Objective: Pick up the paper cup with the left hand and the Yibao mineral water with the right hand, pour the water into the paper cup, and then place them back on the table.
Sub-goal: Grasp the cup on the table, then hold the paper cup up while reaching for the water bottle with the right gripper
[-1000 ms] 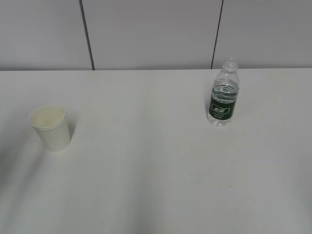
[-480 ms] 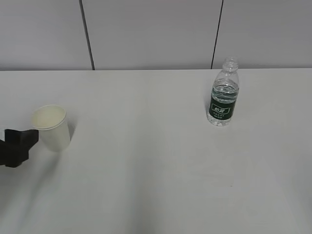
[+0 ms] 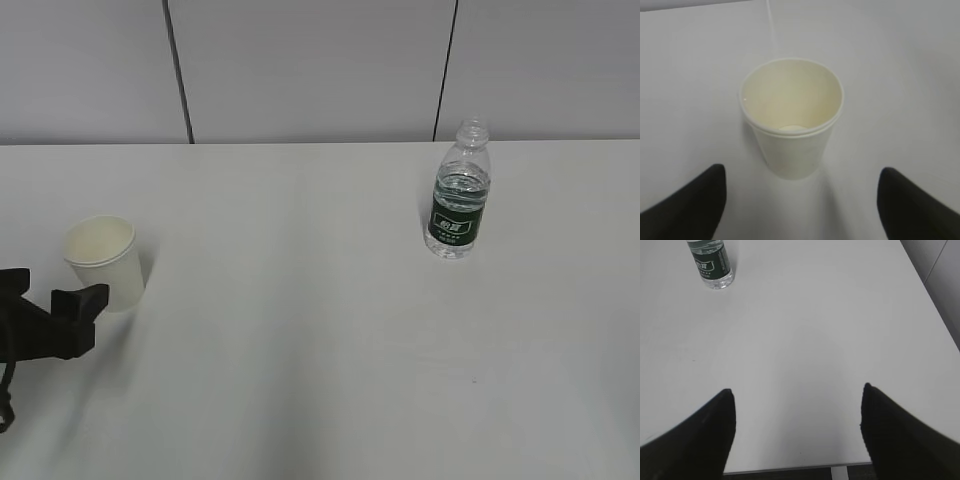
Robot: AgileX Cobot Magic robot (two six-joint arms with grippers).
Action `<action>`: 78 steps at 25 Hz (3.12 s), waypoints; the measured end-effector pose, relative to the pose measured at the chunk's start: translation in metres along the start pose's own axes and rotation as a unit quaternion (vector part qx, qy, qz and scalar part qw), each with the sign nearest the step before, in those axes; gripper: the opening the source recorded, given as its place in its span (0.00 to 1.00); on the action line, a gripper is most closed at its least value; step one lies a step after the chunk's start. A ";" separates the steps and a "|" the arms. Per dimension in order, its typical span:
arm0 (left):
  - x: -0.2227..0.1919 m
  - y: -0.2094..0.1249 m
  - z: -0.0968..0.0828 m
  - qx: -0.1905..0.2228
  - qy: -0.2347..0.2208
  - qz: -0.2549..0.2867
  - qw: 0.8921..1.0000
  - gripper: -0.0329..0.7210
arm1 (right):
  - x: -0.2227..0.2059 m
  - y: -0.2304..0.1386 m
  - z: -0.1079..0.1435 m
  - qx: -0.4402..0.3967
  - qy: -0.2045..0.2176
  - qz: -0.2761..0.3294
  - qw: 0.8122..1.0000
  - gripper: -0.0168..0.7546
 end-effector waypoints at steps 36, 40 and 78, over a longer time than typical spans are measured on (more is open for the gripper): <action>-0.083 -0.017 0.009 0.034 0.023 -0.059 0.997 0.86 | 0.000 0.000 0.000 0.000 0.000 0.000 1.000 0.77; -0.083 -0.017 0.010 0.035 0.023 -0.059 0.997 0.80 | 0.000 0.000 0.000 0.000 0.000 0.000 1.000 0.77; -0.057 0.023 -0.044 -0.028 -0.174 -0.109 0.978 0.66 | -0.123 0.113 -0.012 -0.025 -0.006 -0.109 0.994 0.77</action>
Point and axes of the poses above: a point on each arm's last joint axis where the gripper is mounted, x pointing back along that axis away from the gripper, z along the wrist's bending axis when the last joint is at zero, y = z × x, the point moved 4 cm from there along -x, pointing out along that axis toward the gripper, and after that the axes turned 4 degrees about x, right-handed, at the moved point
